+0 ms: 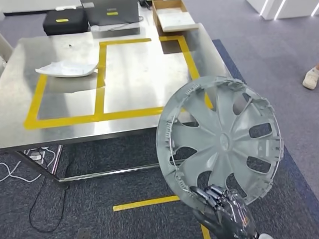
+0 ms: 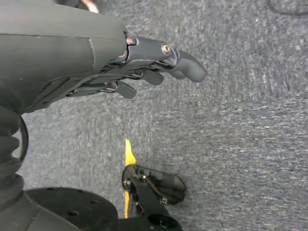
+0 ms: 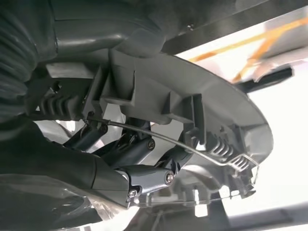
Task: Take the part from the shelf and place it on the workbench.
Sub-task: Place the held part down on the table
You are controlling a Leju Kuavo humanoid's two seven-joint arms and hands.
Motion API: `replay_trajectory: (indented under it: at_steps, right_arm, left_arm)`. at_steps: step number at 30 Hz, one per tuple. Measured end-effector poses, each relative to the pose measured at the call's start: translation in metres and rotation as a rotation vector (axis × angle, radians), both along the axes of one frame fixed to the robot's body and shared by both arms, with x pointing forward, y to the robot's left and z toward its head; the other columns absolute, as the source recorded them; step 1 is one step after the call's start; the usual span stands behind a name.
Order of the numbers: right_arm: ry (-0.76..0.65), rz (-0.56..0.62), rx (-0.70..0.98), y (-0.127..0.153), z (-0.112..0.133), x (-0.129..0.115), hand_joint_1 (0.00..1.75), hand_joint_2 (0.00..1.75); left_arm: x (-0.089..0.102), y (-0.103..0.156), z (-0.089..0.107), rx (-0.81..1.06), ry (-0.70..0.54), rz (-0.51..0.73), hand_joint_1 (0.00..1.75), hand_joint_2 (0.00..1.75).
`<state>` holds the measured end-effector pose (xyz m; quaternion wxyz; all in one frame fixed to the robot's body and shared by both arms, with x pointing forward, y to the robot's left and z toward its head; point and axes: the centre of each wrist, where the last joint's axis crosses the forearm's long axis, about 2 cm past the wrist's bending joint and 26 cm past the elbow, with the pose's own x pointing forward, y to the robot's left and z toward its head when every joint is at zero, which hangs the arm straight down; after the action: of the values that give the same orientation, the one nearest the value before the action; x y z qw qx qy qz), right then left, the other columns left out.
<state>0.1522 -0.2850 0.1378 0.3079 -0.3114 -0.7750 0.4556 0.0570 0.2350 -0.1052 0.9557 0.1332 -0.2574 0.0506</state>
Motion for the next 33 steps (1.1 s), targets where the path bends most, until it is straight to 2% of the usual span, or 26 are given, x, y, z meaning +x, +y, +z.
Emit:
replay_trajectory:
  at_steps: [5,12,19,27,33]
  right_arm:
    - [-0.004,-0.002,0.002,0.000,0.001,0.001,1.75,1.75]
    - [-0.004,0.026,-0.010,0.001,0.002,0.007,1.75,1.75]
    - [-0.011,0.070,-0.046,0.021,0.010,0.046,1.75,1.75]
    - [0.005,0.098,-0.066,0.029,0.011,0.067,1.75,1.75]
    - [0.006,0.159,-0.104,0.053,0.033,0.118,1.75,1.75]
  left_arm:
    - [0.006,0.000,0.001,0.000,-0.013,0.002,0.00,1.75]
    - [0.000,0.002,0.000,-0.004,-0.014,0.022,0.00,1.75]
    - [0.001,-0.002,0.001,0.006,0.017,0.065,0.00,1.75]
    - [-0.001,-0.015,0.002,-0.008,0.008,0.064,0.00,1.75]
    - [0.014,-0.024,0.006,-0.017,-0.030,0.044,0.00,1.75]
